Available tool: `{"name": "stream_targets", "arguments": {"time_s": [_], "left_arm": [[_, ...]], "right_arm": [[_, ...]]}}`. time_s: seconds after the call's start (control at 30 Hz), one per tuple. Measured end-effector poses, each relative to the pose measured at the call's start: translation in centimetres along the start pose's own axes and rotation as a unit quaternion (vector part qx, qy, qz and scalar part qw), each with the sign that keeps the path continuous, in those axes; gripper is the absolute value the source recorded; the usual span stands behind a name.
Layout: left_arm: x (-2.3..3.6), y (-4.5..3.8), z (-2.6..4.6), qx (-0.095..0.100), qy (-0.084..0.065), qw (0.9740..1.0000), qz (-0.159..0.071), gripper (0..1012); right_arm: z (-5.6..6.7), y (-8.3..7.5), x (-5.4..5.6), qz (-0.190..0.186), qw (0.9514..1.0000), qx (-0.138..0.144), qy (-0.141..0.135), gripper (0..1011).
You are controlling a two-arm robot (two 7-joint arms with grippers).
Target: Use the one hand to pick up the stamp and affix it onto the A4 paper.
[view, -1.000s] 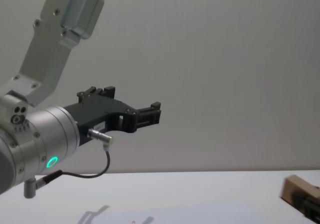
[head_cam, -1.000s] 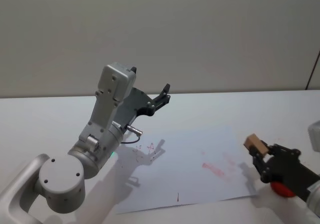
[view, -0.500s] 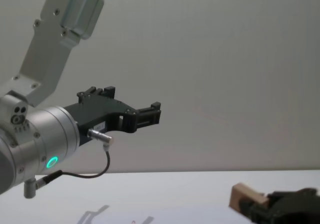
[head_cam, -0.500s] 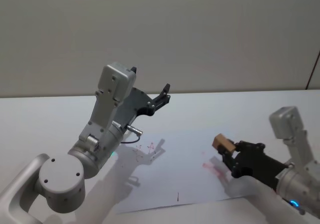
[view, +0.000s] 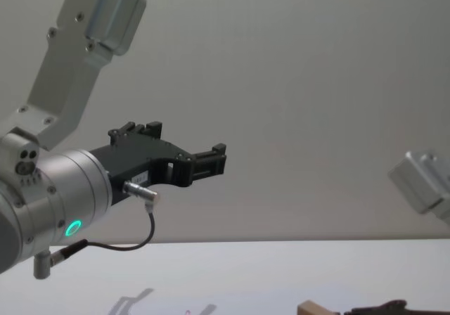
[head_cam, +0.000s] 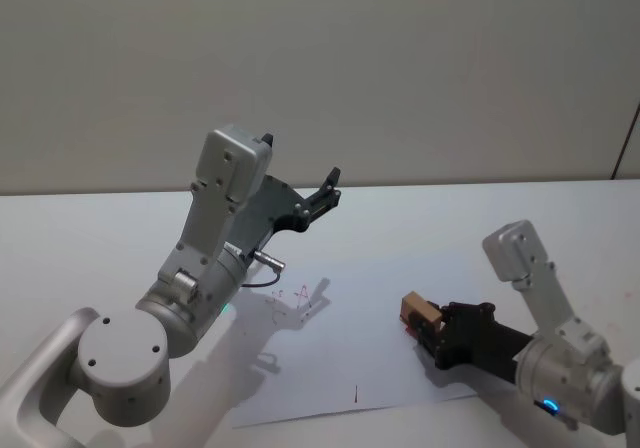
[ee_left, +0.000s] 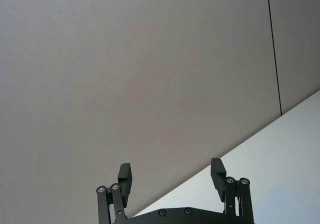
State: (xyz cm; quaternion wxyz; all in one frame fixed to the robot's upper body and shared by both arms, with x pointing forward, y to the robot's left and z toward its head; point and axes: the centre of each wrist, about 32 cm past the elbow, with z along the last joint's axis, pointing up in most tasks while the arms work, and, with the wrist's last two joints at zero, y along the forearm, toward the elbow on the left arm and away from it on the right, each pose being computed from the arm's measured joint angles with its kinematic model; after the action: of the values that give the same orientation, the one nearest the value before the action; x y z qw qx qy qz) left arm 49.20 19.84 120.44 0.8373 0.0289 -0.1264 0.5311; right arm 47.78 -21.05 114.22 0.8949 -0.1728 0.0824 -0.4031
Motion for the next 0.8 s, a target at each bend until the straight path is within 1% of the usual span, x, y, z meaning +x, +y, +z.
{"name": "stream_targets", "arguments": {"time_s": [0.17, 0.37, 0.67, 0.8], "left_arm": [[0.00, 0.00, 0.00, 0.000, 0.000, 1.0000, 0.000, 1001], [0.00, 0.00, 0.00, 0.000, 0.000, 1.0000, 0.000, 1001], [0.00, 0.00, 0.00, 0.000, 0.000, 1.0000, 0.000, 1001], [0.00, 0.00, 0.00, 0.000, 0.000, 1.0000, 0.000, 1001]], "right_arm": [[0.0, 0.8, -0.1, 0.003, 0.9999, -0.012, 0.002, 217], [0.1, 1.1, -0.2, 0.003, 0.9998, -0.018, 0.003, 217], [0.1, 1.3, -0.3, -0.001, 0.9997, -0.023, 0.004, 217], [0.1, 1.3, -0.4, -0.005, 0.9998, -0.018, 0.004, 217]]}}
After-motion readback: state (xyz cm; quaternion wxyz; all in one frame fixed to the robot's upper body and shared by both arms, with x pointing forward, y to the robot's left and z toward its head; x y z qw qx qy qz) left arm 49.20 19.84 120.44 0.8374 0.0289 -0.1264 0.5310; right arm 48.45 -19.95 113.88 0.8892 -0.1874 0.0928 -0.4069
